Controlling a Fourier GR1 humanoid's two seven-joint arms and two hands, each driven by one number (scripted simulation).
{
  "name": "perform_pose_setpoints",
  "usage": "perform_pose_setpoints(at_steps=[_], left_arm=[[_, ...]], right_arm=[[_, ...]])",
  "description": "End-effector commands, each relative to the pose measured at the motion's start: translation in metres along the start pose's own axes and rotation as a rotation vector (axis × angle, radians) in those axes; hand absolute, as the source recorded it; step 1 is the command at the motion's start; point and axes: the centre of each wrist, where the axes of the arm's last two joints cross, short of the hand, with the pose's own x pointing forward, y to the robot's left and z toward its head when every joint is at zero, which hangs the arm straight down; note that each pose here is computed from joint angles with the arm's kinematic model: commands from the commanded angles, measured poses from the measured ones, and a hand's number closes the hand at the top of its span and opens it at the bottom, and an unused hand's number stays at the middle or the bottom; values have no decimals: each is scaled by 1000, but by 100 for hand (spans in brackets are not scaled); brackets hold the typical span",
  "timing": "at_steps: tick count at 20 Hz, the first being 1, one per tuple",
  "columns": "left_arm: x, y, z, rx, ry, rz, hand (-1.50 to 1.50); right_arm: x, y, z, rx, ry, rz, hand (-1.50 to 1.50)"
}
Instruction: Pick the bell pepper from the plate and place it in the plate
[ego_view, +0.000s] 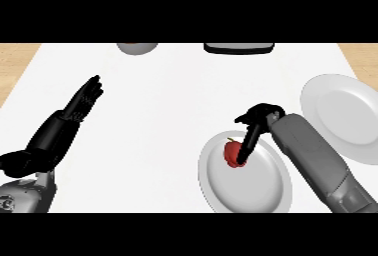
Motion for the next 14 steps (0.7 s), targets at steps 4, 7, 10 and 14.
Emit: perform_pose_setpoints(at_steps=[4, 7, 10, 14], left_arm=[[5, 3, -4, 1, -14, 5, 0], [-2, -7, 4, 12, -3, 3, 0], [-5, 0, 12, -9, -1, 5, 0], [9, 8, -6, -12, 8, 3, 0]], right_arm=[[5, 17, -7, 73, 97, 81, -150], [-2, 42, -31, 69, 110, 80, -150], [-15, 49, -40, 67, 115, 99, -150], [-5, 45, -28, 29, -7, 171, 150]])
